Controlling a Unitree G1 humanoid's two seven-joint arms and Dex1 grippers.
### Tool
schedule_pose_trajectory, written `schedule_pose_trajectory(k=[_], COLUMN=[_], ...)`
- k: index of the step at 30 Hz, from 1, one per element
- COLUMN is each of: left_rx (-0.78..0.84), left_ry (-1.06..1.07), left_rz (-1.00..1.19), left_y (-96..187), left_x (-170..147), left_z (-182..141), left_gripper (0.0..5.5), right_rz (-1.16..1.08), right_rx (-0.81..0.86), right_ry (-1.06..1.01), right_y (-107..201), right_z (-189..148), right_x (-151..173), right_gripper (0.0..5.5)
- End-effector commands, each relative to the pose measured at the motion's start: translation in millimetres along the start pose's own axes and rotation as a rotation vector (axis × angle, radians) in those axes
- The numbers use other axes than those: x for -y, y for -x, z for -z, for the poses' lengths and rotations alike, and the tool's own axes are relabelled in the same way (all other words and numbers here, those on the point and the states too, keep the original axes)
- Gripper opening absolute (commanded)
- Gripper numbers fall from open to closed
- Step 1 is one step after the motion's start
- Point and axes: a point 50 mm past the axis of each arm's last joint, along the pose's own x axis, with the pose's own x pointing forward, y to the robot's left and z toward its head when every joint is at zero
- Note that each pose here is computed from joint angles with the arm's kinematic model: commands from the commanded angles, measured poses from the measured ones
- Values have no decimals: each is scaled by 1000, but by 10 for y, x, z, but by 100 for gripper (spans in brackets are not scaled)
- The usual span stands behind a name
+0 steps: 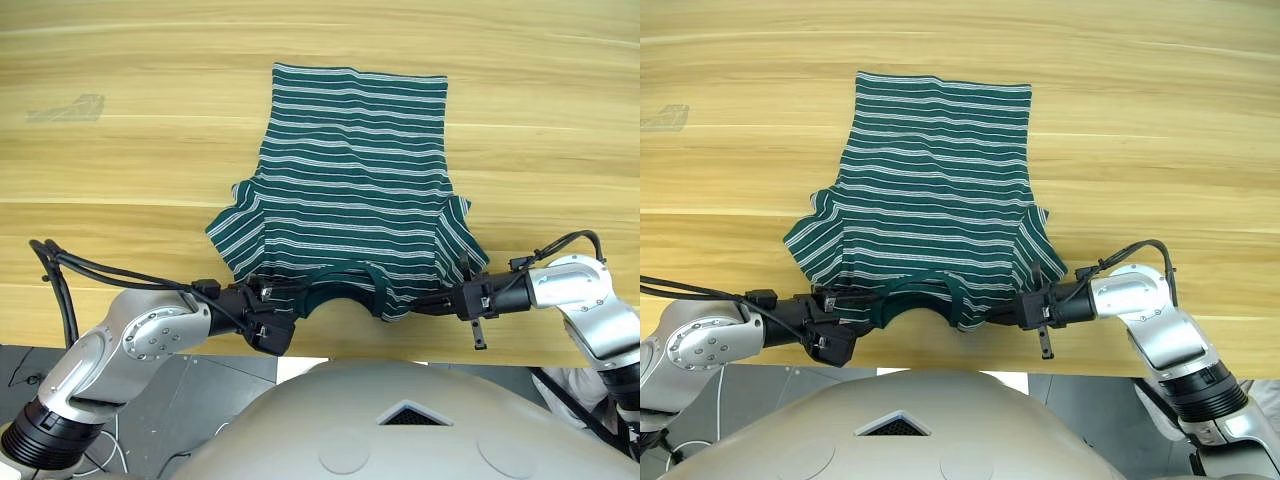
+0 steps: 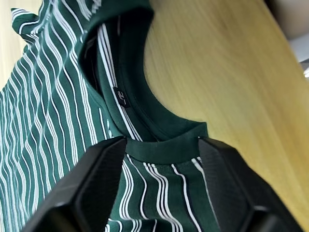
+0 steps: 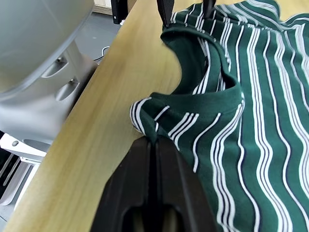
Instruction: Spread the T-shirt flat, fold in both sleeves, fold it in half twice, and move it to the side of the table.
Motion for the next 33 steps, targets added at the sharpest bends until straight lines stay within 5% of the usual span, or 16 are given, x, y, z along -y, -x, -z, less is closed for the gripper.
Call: schedule_pose_trajectory(k=[1, 12, 16, 20, 24, 28, 33], left_rx=[122, 352, 485, 87, -240, -243, -232], left_ry=[116, 339, 478, 340, 47, -26, -41], left_rz=[-75, -189, -332, -716, -713, -690, -692], left_y=[102, 346, 481, 403, 268, 172, 165], left_x=[-163, -508, -762, -1149, -1094, -1026, -988], left_z=[-114, -190, -108, 482, 846, 879, 891], left_gripper=[344, 511, 540, 540, 540, 540, 540], right_rz=[72, -78, 98, 506, 533, 416, 334], right_rx=[79, 326, 455, 153, -204, -387, -535], right_ry=[-85, -375, -417, -164, 136, 250, 313], right_y=[77, 364, 441, 336, 337, 355, 506], right_z=[-52, -213, -233, 40, 339, 579, 720], right_x=[124, 57, 306, 702, 756, 649, 624], right_gripper=[61, 254, 327, 392, 472, 535, 538])
